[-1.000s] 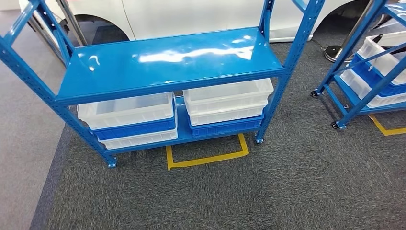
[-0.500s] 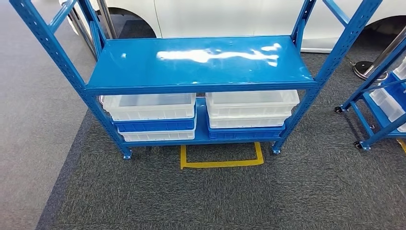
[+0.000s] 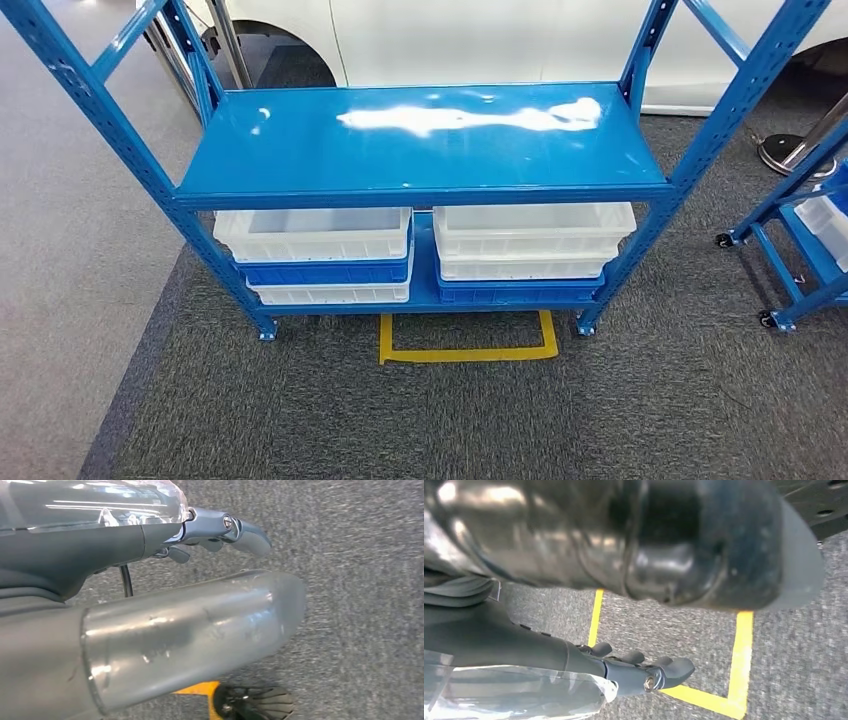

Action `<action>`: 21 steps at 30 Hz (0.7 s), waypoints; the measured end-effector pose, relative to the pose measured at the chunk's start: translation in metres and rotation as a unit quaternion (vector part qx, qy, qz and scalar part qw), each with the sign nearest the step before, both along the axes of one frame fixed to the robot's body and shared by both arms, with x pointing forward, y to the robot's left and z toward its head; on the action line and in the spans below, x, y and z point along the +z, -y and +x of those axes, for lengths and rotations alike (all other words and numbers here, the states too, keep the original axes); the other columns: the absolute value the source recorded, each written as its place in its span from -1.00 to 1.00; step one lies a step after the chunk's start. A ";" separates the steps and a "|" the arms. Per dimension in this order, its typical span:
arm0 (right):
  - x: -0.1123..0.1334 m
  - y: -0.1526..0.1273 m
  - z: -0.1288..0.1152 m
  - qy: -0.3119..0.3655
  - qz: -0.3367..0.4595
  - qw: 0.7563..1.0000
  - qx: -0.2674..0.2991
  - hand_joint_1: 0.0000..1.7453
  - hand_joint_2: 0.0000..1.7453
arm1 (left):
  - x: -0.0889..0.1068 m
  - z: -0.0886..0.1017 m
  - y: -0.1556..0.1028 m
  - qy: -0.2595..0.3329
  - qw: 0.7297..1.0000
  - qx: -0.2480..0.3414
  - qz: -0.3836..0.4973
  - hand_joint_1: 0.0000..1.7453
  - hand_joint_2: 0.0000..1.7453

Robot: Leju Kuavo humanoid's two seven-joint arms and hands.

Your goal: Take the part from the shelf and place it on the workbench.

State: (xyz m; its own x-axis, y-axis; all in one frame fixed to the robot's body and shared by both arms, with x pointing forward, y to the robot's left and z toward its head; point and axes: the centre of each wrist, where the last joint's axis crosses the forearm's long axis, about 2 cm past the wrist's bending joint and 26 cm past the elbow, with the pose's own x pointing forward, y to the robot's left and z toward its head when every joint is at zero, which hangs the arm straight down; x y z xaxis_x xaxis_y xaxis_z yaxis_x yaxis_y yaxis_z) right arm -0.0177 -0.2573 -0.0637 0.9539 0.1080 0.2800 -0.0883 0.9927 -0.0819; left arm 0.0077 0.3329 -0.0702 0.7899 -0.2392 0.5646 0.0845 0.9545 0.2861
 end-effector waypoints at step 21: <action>0.001 0.001 -0.003 -0.008 -0.006 1.000 0.008 -1.00 -1.00 | -0.002 0.003 0.004 0.001 1.000 -0.003 -0.004 -1.00 -1.00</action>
